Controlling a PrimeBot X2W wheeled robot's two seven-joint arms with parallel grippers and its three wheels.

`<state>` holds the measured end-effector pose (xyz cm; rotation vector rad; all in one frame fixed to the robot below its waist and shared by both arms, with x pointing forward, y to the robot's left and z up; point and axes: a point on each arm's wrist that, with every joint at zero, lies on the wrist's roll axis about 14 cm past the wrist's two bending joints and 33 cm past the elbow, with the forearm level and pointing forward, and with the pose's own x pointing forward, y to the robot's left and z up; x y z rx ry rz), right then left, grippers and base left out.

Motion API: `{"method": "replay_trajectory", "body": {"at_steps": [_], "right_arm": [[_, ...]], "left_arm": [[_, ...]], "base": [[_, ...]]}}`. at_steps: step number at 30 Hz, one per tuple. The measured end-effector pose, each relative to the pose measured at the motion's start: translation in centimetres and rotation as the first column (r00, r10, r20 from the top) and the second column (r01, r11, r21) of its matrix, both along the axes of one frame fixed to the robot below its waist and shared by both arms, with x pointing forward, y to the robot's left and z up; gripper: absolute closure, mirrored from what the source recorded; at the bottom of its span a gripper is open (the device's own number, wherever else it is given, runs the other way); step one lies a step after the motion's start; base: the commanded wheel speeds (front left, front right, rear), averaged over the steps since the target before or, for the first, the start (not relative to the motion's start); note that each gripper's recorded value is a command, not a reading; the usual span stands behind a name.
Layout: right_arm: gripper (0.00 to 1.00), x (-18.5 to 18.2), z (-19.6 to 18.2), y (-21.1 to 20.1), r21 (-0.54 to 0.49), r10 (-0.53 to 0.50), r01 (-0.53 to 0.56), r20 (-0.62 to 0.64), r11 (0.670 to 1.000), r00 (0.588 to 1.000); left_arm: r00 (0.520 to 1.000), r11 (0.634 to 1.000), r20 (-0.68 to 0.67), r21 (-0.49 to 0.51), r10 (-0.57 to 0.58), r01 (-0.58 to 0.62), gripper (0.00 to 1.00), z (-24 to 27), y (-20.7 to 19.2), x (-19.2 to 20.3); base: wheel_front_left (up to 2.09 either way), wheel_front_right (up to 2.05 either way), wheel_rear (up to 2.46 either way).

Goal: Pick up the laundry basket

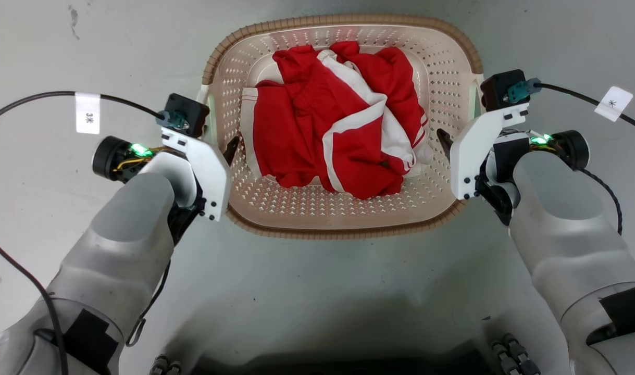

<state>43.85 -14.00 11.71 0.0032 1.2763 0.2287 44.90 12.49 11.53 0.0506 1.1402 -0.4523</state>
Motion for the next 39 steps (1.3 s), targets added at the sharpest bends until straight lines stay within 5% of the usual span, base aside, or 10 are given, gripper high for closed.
{"method": "replay_trajectory", "body": {"at_steps": [16,39], "right_arm": [[1.00,0.3,1.4,0.7,0.007,0.011,-0.011,0.009,1.000,1.000],[1.00,-7.7,10.0,0.1,-0.032,0.053,-0.059,-0.168,0.998,0.984]], "left_arm": [[0.999,0.999,-0.042,-0.027,-0.020,0.019,1.00,1.4,-0.8,-1.6],[0.981,0.993,-0.172,-0.085,-0.090,0.076,1.00,11.0,-1.8,-9.6]], "base": [[0.00,0.00,0.00],[0.00,0.00,0.00]]}}
